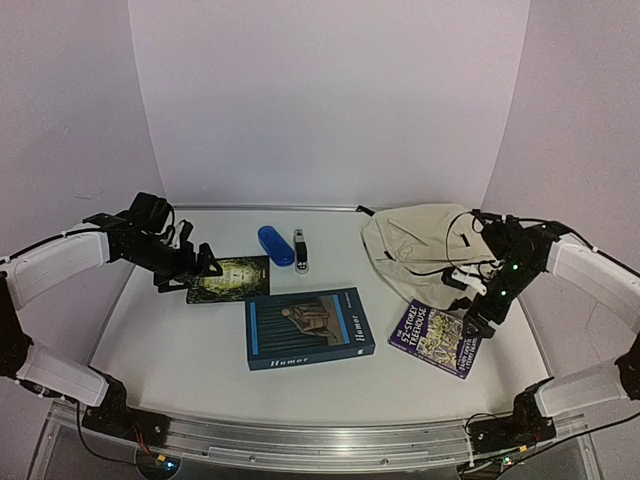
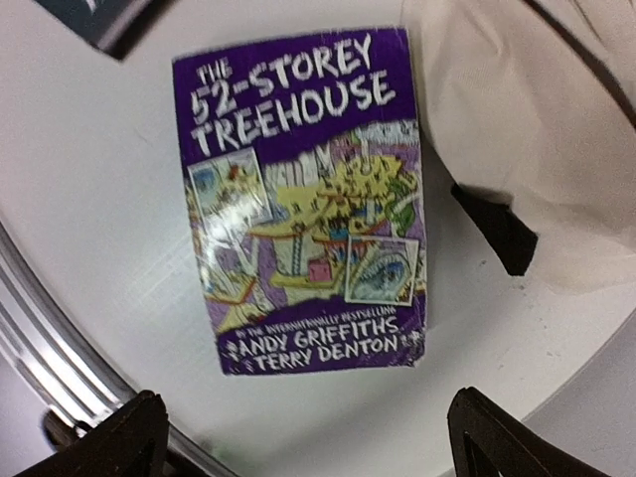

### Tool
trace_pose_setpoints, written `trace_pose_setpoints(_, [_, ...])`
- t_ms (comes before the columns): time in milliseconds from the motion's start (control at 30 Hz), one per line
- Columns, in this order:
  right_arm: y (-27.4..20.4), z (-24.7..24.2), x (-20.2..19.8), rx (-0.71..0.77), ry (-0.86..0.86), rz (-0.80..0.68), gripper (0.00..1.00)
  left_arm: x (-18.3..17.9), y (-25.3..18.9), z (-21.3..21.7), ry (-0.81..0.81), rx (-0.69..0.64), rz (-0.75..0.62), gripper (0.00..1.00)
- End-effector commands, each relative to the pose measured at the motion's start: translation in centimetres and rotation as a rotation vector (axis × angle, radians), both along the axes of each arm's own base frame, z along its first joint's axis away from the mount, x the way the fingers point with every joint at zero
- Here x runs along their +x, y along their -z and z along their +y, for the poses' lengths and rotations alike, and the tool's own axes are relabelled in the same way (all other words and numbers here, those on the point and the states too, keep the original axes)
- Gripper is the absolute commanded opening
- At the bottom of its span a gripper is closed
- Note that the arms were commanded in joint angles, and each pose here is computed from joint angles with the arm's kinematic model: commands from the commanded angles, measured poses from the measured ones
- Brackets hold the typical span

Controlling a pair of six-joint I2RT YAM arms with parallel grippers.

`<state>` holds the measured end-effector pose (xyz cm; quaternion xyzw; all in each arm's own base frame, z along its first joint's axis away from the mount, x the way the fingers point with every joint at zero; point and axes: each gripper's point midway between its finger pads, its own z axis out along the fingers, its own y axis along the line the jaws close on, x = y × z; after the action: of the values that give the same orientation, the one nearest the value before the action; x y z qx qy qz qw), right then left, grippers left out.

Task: Pack the student bag
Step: Move the book to the center of the board.

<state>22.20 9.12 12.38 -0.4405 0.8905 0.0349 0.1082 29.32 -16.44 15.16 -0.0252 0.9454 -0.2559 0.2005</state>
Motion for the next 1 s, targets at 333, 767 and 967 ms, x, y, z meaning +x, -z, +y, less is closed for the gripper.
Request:
trace_pose_setpoints(333, [6.8,-10.0,-0.2,-0.413,-0.324,0.161,0.98,0.6,-3.1,-0.7,0.008,-0.064,-0.07,1.0])
trace_pose_setpoints(767, [10.9,-5.1,0.4,-0.233,-0.351,0.163,0.96,-0.2,-4.4,-0.2,-0.011,-0.072,-0.103,1.0])
trace_pose_setpoints(967, [11.0,-1.4,1.3,-0.188,-0.374,0.132,0.86,0.0,-4.2,-0.2,-0.022,-0.069,-0.095,1.0])
